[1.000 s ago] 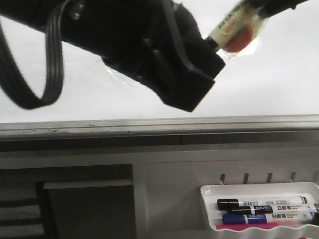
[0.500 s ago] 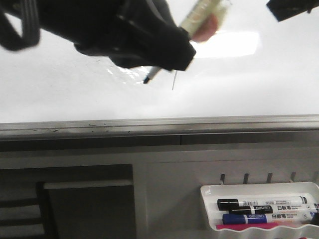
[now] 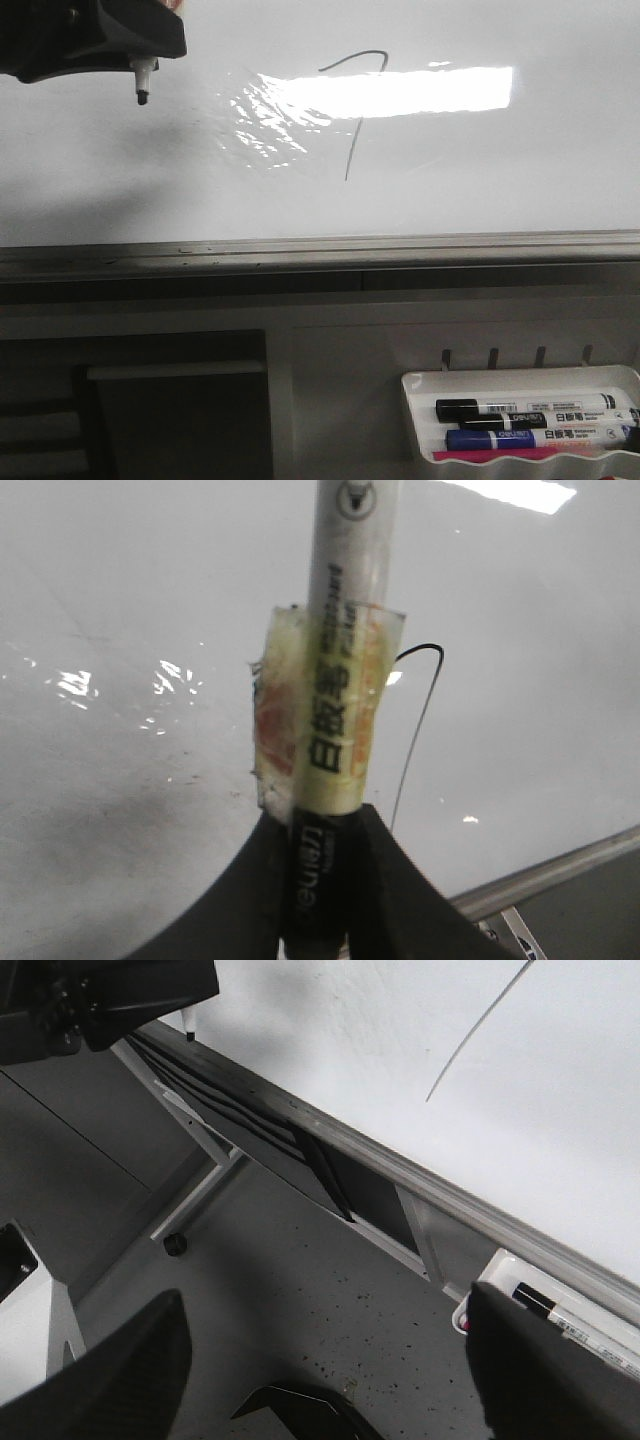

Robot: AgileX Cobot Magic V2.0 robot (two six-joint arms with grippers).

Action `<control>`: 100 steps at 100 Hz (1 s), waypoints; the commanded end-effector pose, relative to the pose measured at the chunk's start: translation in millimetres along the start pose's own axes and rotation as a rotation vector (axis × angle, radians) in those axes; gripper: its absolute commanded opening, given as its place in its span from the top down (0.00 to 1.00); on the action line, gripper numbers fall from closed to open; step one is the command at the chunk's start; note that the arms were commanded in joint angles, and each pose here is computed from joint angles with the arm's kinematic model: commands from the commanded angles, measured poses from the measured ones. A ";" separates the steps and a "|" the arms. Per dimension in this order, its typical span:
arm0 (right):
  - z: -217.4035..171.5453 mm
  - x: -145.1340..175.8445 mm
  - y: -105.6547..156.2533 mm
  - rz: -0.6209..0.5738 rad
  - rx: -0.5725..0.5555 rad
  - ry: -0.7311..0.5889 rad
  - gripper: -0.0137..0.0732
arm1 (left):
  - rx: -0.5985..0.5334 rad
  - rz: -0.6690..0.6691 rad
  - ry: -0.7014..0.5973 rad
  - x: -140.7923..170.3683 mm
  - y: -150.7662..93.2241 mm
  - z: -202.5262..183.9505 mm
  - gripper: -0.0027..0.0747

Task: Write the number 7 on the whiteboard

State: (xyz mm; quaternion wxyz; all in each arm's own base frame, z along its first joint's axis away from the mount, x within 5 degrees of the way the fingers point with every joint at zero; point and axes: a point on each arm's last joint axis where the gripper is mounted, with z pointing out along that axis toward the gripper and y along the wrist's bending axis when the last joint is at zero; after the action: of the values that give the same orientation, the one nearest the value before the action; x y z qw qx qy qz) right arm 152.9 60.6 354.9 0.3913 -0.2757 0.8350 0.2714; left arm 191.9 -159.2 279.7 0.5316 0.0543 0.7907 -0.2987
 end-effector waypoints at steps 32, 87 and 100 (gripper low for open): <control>-7.0 -11.8 3.3 0.011 0.008 -0.100 0.27 | -0.093 -0.002 -0.091 -6.1 6.8 45.3 0.99; -7.1 -12.5 3.7 0.017 0.003 -0.108 0.27 | -0.129 0.033 -0.108 -3.4 15.8 58.4 0.99; -7.1 -12.5 3.7 0.017 0.003 -0.108 0.27 | -0.129 0.035 -0.111 -3.6 15.7 58.4 0.90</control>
State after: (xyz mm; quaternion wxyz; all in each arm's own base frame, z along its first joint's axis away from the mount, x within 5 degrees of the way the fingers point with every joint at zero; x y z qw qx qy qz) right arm 154.2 61.1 356.1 0.3999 -0.2674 0.8319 0.2768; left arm 242.2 -177.6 239.5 0.5345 0.0316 0.8125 -0.2305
